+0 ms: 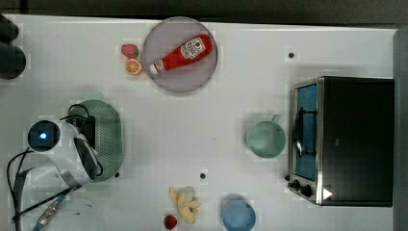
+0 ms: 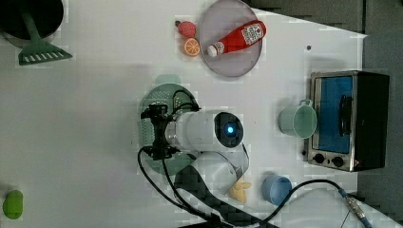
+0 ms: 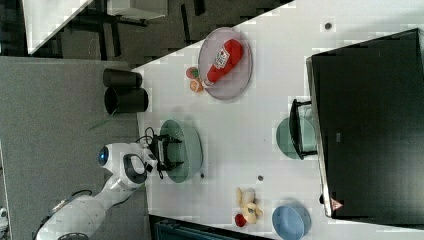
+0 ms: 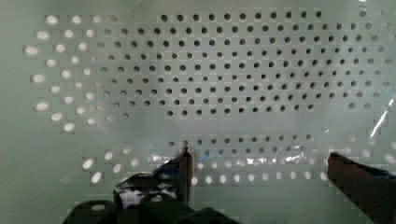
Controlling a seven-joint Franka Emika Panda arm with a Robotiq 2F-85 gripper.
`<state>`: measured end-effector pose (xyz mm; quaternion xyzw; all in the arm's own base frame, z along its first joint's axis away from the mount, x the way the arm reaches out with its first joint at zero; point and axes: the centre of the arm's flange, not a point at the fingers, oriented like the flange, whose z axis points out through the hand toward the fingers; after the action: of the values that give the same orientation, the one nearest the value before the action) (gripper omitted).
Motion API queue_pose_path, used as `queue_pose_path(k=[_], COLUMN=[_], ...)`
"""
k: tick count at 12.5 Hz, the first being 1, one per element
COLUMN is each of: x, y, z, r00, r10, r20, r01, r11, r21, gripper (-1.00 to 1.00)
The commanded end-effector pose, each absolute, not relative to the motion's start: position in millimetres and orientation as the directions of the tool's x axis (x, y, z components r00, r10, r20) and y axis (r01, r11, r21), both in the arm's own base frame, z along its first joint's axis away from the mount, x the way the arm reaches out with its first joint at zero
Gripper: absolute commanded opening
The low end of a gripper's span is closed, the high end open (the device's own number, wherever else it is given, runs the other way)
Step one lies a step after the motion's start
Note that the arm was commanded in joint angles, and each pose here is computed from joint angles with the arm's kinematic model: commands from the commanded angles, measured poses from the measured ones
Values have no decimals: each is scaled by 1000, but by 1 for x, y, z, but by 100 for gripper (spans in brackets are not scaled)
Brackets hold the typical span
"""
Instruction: Drag strainer right to left.
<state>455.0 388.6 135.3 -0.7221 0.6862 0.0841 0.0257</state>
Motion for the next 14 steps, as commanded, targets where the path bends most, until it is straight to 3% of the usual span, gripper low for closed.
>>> queue_pose_path(k=[1,4,6,8,11,14], x=[466,465,464,473,507,550], y=[409,429,428,418,377,273], z=[145,145,149,173,256,371], r00=[-56,-54,-10,115,283,435], r10=[-983,-981,-985,-985,-956,-900], r20=[-173,-188,-170,-130,-72,-14], r01=[-997,-997,-999,-993,-959,-900], r11=[46,44,1,-117,-282,-434], r21=[66,57,50,12,-30,-33], gripper=[100,100,100,100,100,100])
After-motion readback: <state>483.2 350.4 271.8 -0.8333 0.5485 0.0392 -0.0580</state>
